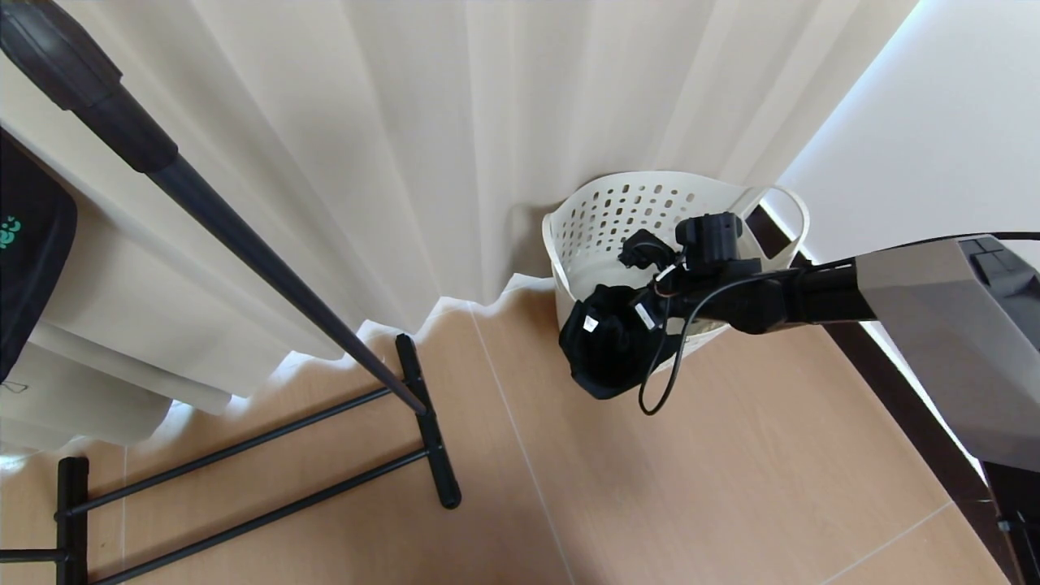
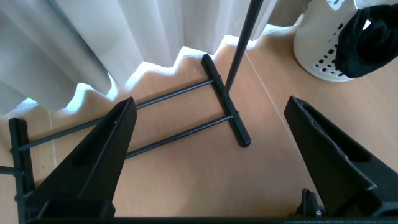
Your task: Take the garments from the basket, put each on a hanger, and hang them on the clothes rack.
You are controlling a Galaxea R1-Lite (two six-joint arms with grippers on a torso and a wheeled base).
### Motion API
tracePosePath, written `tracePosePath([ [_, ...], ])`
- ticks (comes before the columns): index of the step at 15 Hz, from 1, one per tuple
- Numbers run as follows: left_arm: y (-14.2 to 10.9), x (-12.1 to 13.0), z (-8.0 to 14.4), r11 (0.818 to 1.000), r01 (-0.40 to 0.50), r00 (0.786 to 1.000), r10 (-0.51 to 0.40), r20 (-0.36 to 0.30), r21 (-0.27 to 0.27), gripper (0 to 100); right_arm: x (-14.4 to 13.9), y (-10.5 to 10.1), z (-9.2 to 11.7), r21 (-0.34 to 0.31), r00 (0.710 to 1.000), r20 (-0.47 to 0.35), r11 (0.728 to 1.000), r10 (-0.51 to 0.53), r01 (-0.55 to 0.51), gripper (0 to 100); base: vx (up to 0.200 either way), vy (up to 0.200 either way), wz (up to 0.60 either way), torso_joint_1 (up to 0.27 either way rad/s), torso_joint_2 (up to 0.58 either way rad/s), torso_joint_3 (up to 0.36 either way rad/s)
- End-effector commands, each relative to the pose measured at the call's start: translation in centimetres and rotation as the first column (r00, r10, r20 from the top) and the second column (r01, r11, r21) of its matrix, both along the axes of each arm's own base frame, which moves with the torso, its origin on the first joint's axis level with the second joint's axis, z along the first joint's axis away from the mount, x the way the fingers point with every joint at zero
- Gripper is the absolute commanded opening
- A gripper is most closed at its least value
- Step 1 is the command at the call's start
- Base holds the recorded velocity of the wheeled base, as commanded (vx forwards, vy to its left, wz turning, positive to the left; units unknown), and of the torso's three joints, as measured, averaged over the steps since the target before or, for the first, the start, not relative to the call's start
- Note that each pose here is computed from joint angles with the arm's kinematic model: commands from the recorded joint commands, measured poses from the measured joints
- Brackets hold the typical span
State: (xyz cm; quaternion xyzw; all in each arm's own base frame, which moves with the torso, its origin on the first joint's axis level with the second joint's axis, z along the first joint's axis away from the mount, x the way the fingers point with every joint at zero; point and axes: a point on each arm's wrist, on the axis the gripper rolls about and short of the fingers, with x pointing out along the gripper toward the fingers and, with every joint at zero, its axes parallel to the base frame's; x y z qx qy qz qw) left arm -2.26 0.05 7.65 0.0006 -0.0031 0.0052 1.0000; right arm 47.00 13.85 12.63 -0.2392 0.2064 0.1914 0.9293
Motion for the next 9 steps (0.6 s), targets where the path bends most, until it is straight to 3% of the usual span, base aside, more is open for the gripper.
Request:
tracePosePath([
  [1, 0.0, 0.0, 0.0, 1.0, 0.001, 1.0, -0.001, 0.0, 0.002, 100, -5.7, 0.5, 4.0, 0.035, 0.997, 0.066, 0.998, 0.042, -0.044, 0, 0.0, 0.0, 0.0, 0.0, 0.0, 0.0],
  [2, 0.0, 0.0, 0.0, 1.0, 0.001, 1.0, -0.001, 0.0, 0.002, 100, -7.2, 0.4, 4.8, 0.045, 0.994, 0.099, 0.997, 0.05, -0.054, 0, 0.0, 0.0, 0.0, 0.0, 0.0, 0.0],
  [3, 0.0, 0.0, 0.0, 1.0, 0.001, 1.0, -0.001, 0.0, 0.002, 100, -10.4, 0.5, 6.1, 0.058, 0.986, 0.151, 0.995, 0.076, -0.085, 0, 0.0, 0.0, 0.0, 0.0, 0.0, 0.0],
  [5, 0.0, 0.0, 0.0, 1.0, 0.001, 1.0, -0.001, 0.0, 0.002, 100, -16.7, 1.0, 7.6, 0.059, 0.975, 0.173, 0.987, 0.139, -0.151, 0, 0.0, 0.0, 0.0, 0.0, 0.0, 0.0],
  [6, 0.0, 0.0, 0.0, 1.0, 0.001, 1.0, -0.001, 0.0, 0.002, 100, -18.7, 0.9, 8.0, 0.055, 0.973, 0.177, 0.985, 0.15, -0.162, 0, 0.0, 0.0, 0.0, 0.0, 0.0, 0.0],
  [7, 0.0, 0.0, 0.0, 1.0, 0.001, 1.0, -0.001, 0.0, 0.002, 100, -22.6, 0.9, 8.2, 0.043, 0.967, 0.193, 0.984, 0.164, -0.176, 0, 0.0, 0.0, 0.0, 0.0, 0.0, 0.0],
  [8, 0.0, 0.0, 0.0, 1.0, 0.001, 1.0, -0.001, 0.0, 0.002, 100, -22.8, 1.0, 8.2, 0.042, 0.967, 0.193, 0.983, 0.167, -0.179, 0, 0.0, 0.0, 0.0, 0.0, 0.0, 0.0],
  [9, 0.0, 0.0, 0.0, 1.0, 0.001, 1.0, -0.001, 0.0, 0.002, 100, -27.5, 1.2, 7.9, 0.035, 0.951, 0.229, 0.974, 0.208, -0.222, 0, 0.0, 0.0, 0.0, 0.0, 0.0, 0.0],
])
